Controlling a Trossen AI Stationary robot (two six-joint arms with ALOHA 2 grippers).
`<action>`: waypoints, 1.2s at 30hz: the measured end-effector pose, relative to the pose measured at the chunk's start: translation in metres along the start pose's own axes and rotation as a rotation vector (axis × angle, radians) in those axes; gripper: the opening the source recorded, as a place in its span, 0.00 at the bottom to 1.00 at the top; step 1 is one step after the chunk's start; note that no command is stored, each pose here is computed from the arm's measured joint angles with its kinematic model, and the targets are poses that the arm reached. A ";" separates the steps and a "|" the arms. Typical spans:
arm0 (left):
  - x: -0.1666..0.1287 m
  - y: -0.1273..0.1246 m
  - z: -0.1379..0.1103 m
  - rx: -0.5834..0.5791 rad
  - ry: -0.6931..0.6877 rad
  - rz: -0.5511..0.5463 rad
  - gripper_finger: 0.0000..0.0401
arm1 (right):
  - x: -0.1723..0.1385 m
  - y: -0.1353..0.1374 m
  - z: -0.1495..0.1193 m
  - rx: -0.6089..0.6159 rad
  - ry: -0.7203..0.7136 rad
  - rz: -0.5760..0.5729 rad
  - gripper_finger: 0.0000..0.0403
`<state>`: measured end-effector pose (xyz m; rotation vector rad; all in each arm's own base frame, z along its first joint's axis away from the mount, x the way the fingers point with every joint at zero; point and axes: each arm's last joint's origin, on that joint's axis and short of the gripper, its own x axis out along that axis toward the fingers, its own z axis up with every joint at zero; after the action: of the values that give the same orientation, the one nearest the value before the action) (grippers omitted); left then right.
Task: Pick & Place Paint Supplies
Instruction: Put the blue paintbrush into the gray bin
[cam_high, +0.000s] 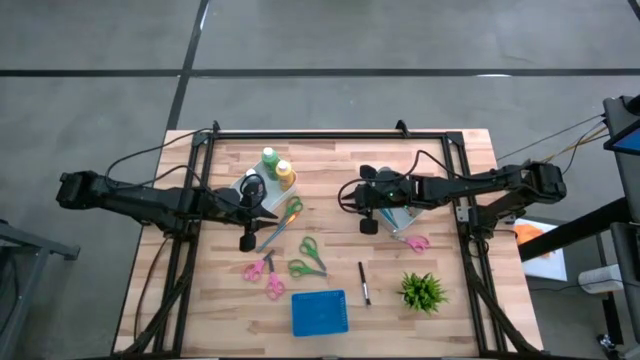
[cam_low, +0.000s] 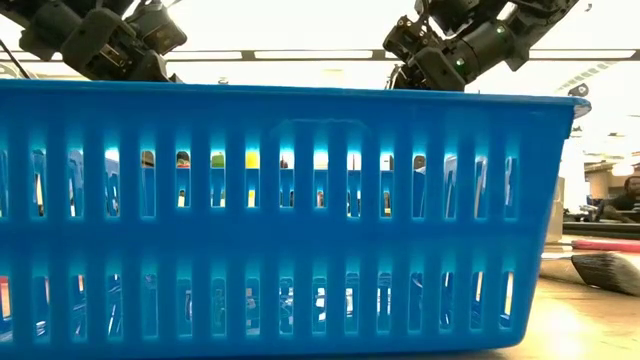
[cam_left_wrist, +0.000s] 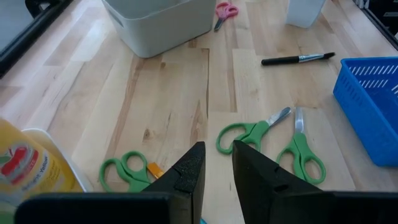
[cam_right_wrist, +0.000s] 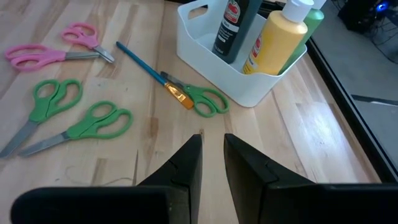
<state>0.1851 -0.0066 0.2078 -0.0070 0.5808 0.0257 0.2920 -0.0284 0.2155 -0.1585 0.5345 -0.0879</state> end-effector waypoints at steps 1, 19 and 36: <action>0.000 0.000 -0.001 -0.015 0.008 0.001 0.20 | 0.000 0.000 0.000 0.000 0.000 0.000 0.16; -0.008 0.001 0.037 -0.158 -0.394 0.010 0.20 | 0.000 0.000 0.000 0.000 0.000 0.000 0.16; 0.047 -0.007 0.072 -0.616 0.585 0.330 0.21 | 0.000 0.000 0.000 -0.001 -0.001 -0.001 0.16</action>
<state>0.2642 -0.0119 0.2426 -0.5327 1.1351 0.5370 0.2920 -0.0283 0.2156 -0.1593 0.5339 -0.0886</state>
